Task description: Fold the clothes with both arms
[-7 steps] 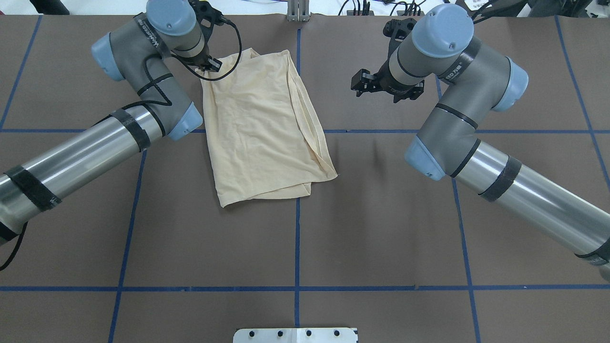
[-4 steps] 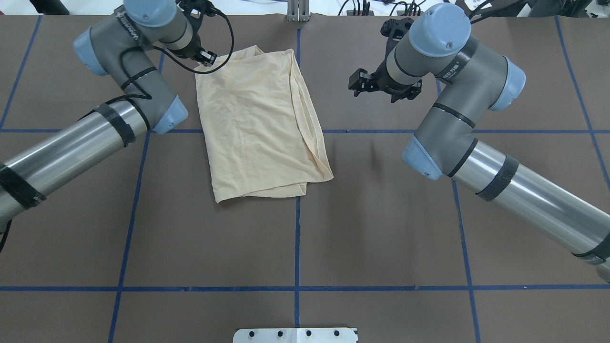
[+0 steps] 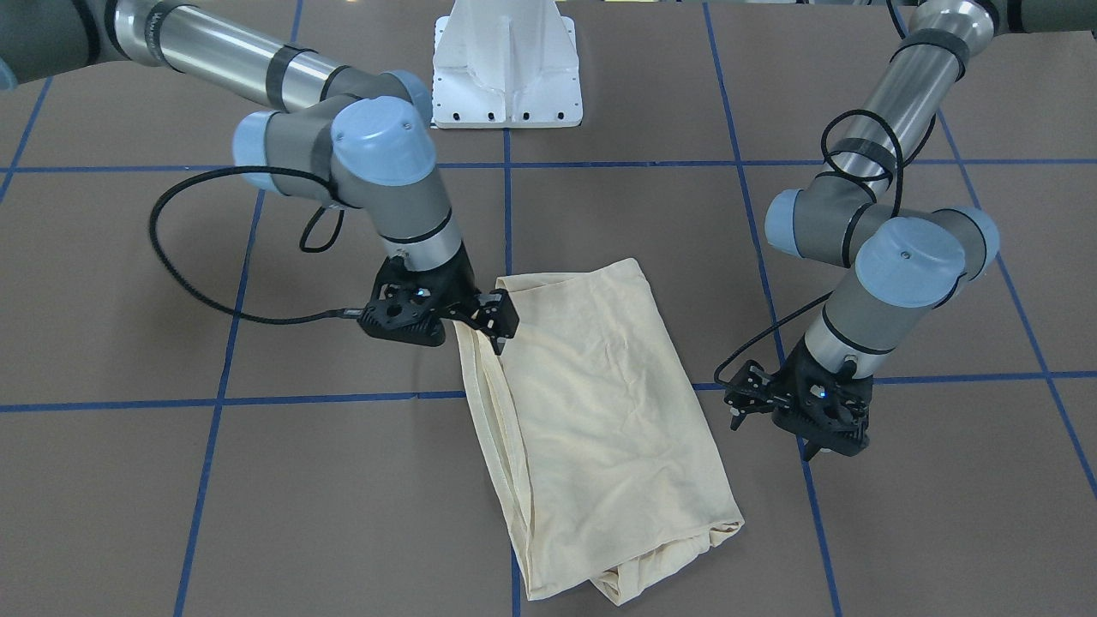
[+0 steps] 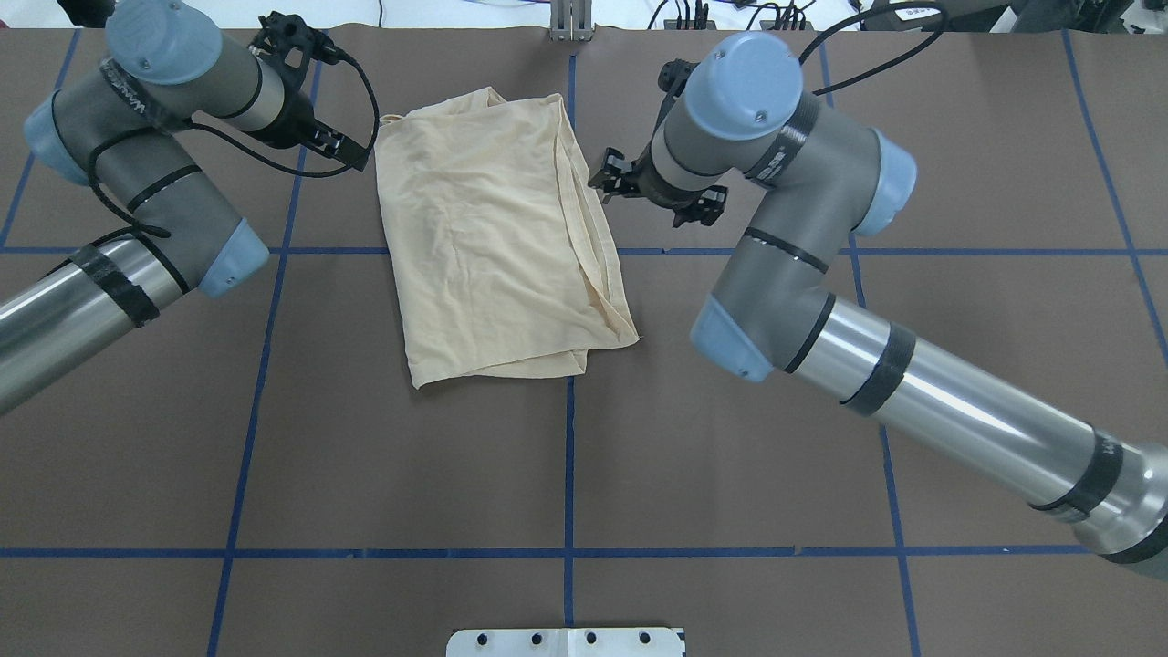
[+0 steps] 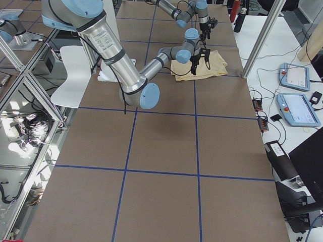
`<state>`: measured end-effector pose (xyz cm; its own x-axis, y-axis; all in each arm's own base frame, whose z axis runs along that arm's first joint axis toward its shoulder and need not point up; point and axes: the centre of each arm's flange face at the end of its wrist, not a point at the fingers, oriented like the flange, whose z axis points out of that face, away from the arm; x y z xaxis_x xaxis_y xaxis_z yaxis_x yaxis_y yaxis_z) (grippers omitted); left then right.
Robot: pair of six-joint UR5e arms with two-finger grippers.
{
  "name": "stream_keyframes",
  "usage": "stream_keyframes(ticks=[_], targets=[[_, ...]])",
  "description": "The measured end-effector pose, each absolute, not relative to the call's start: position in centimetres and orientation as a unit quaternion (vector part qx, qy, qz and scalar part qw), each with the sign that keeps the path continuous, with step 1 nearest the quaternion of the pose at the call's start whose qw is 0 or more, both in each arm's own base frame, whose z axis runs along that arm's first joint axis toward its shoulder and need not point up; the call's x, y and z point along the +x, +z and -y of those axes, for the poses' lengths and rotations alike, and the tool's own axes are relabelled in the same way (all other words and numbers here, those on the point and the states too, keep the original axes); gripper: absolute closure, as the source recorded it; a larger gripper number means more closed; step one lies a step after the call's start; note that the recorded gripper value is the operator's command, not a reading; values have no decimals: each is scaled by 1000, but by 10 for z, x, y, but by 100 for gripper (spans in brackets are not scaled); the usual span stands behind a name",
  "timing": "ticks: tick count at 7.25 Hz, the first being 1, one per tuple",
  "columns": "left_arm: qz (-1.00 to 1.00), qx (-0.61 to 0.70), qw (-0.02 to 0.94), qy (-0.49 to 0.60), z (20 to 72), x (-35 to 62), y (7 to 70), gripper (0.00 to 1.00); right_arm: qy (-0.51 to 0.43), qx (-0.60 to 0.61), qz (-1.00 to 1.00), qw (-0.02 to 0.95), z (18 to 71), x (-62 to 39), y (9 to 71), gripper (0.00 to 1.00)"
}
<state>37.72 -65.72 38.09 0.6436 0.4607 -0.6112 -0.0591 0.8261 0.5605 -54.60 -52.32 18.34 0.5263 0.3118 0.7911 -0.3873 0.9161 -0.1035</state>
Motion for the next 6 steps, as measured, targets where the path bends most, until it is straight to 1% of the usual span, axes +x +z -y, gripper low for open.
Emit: stream_keyframes(ticks=[2, 3, 5, 6], targets=[[-396, 254, 870, 147, 655, 376, 381, 0, 241, 21, 417, 876, 477, -594, 175, 5], [-397, 255, 870, 145, 655, 375, 380, 0, 257, 11, 406, 877, 462, -612, 181, 10], [-401, 252, 870, 136, 654, 376, 378, 0, 282, -5, 393, 875, 446, -632, 192, 18], [-402, 251, 870, 133, 654, 377, 377, 0, 290, -7, 387, 875, 441, -639, 197, 20]])
